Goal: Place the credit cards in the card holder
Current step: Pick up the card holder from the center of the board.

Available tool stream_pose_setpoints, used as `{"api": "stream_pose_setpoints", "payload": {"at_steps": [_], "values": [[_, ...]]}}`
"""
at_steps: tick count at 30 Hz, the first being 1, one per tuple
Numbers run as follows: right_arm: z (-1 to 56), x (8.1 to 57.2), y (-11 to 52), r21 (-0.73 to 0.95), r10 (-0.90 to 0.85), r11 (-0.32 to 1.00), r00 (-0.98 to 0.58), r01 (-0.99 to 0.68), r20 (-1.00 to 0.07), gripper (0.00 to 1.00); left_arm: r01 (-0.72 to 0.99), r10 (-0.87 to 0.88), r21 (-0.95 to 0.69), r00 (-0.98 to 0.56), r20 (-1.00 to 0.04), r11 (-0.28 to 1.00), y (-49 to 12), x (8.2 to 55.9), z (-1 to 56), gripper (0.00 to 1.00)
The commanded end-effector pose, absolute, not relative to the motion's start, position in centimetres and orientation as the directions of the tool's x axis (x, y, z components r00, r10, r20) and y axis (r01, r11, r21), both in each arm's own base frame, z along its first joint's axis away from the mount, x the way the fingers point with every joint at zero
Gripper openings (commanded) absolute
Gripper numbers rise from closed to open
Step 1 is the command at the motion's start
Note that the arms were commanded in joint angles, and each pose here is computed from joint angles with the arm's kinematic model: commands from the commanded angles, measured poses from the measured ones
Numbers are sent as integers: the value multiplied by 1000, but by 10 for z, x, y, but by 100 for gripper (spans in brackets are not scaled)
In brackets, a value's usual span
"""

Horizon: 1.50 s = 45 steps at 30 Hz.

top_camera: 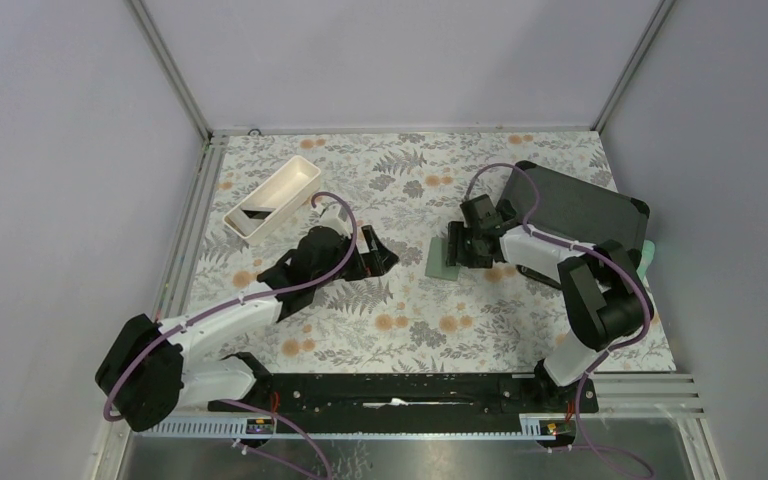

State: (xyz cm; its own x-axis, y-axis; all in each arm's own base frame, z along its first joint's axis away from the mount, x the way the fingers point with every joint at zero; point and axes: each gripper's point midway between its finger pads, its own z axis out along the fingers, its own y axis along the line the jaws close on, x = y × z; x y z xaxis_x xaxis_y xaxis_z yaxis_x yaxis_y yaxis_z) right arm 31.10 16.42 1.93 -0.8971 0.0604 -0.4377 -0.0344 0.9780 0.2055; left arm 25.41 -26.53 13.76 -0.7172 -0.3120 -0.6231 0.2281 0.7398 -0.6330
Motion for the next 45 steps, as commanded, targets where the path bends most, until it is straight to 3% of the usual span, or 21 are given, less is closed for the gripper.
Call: {"api": "stream_pose_setpoints", "payload": {"at_steps": [1,5,11,17,24,34,45], "values": [[16,304,164,259,101,966,-895,-17,-434,62,253,-366,-661,-669,-647,707,-268,261,159,99],[12,303,164,294,117,956,-895,-17,-431,56,257,-373,-669,-667,-645,697,-270,261,162,99],[9,303,173,351,140,936,-904,-12,-405,38,259,-372,-668,-666,-646,698,-268,259,163,99],[2,299,176,369,158,929,-913,9,-375,0,244,-376,-666,-668,-643,705,-264,258,157,99],[18,294,194,501,228,865,-898,10,-377,0,247,-418,-706,-660,-624,664,-265,254,164,99],[66,285,233,747,310,662,-885,-61,-347,0,282,-429,-759,-687,-587,587,-269,242,179,99],[138,270,254,859,310,465,-869,-215,-386,0,296,-473,-813,-693,-544,502,-253,234,194,99]]}}
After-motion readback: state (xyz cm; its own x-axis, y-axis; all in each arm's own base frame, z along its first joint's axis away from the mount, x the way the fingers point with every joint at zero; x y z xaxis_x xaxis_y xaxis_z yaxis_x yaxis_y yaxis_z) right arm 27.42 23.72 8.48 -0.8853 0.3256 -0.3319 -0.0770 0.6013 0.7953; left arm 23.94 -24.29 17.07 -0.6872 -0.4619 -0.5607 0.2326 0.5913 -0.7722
